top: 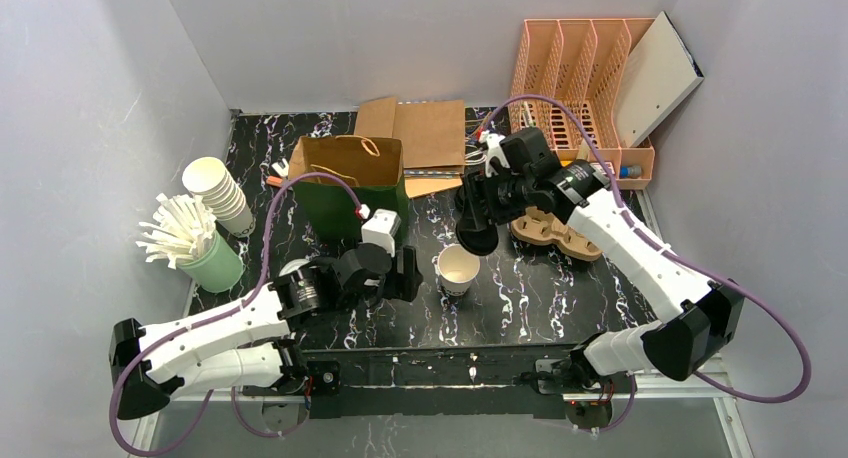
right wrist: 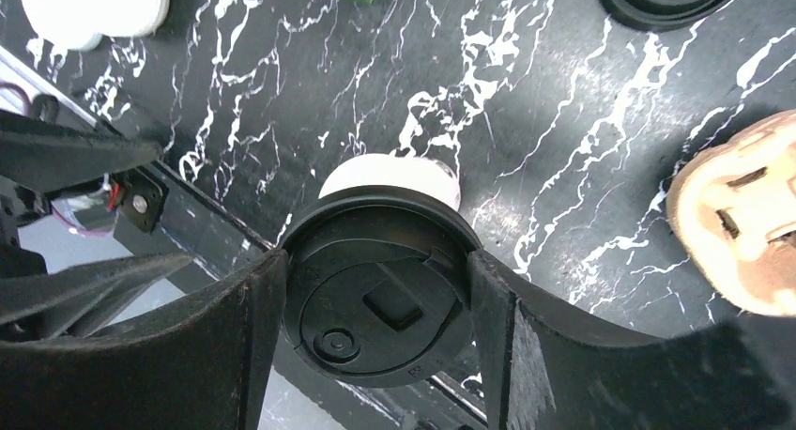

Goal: Pack the takeout coffee
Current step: Close the cup lid on the coffee cup.

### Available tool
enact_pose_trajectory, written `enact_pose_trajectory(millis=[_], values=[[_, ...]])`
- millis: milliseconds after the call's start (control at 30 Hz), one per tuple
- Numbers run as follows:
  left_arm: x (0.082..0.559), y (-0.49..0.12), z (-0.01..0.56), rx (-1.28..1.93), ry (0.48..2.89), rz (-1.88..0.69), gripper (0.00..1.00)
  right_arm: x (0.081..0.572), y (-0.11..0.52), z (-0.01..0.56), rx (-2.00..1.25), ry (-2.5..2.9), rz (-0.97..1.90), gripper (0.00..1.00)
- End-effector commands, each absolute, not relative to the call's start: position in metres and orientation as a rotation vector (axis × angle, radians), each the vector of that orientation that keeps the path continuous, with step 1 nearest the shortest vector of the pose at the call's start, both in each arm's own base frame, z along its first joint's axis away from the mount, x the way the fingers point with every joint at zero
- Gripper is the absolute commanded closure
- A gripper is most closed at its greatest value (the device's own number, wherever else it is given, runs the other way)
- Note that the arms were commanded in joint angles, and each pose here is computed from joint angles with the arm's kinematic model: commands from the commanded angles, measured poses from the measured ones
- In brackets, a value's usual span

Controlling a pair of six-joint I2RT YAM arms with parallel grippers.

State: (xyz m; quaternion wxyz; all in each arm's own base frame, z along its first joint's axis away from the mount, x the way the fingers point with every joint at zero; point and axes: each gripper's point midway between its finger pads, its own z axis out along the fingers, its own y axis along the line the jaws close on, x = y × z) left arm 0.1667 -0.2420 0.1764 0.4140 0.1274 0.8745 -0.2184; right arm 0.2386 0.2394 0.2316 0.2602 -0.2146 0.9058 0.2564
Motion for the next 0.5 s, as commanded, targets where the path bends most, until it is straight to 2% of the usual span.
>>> enact_pose_trajectory(millis=[0,333,467], values=[[0.176,-0.246,0.193,0.128,2.118,-0.652,0.31,0.225,0.245,0.227,-0.659,2.440,0.668,0.40],[0.179,-0.248,0.182,0.056,2.107,-0.683,0.38,0.208,0.266,0.199,-0.763,2.448,0.507,0.41],[0.181,-0.241,0.179,0.031,2.113,-0.643,0.44,0.207,0.269,0.188,-0.797,2.455,0.411,0.41]])
